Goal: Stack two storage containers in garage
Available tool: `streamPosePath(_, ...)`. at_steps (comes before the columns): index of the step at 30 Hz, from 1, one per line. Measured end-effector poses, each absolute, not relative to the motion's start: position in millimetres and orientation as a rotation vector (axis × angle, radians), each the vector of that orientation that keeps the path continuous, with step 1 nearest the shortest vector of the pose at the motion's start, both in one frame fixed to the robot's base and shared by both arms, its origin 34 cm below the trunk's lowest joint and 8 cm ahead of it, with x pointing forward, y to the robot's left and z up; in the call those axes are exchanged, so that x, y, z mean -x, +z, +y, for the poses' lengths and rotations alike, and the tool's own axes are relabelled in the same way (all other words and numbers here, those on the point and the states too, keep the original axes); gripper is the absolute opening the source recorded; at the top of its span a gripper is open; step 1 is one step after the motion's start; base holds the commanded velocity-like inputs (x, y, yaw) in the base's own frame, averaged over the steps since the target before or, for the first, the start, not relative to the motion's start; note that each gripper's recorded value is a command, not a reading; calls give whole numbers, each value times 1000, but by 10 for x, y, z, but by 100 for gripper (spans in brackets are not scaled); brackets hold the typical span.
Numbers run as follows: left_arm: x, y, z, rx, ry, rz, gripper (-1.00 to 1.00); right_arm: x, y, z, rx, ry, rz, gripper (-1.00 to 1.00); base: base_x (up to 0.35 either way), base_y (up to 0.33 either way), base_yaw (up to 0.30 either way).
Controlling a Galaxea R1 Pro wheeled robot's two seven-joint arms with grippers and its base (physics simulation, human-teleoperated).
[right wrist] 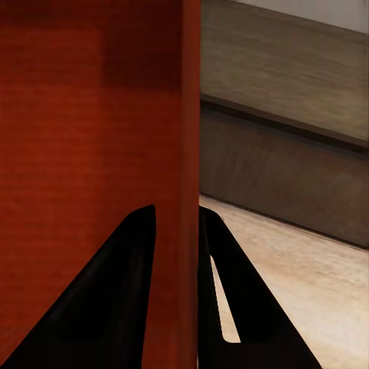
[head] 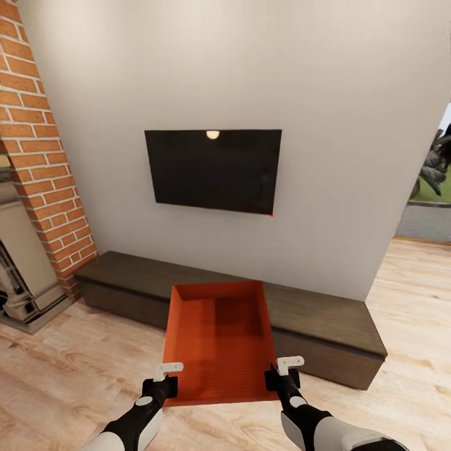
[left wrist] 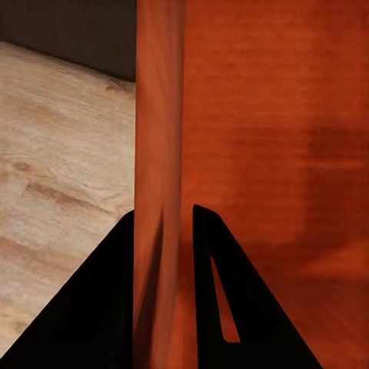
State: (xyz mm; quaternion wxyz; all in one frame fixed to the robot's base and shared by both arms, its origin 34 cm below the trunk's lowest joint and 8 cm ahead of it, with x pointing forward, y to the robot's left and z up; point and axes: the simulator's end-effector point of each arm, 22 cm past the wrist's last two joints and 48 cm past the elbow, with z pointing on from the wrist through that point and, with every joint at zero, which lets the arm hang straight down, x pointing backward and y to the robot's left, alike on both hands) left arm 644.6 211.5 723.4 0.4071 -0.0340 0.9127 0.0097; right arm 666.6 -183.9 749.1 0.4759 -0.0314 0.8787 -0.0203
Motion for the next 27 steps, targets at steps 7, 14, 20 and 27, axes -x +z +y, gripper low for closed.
streamPosePath(7, -6470, 7292, 2116, 85, 24, 2290, -100, -6687, 7551, -1838, 76, -50, 2136, -100, 0, 0, 0)
streamPosePath(14, -6493, 7350, 2116, 86, 23, 2279, -100, -6707, 7612, -1839, 76, -50, 2125, -100, 0, 0, 0)
streamPosePath(20, -6512, 7400, 2116, 86, 23, 2269, -100, -6724, 7664, -1838, 76, -51, 2115, -100, 0, 0, 0)
streamPosePath(27, -6534, 7459, 2116, 86, 22, 2257, -100, -6743, 7725, -1838, 75, -51, 2104, -100, 0, 0, 0)
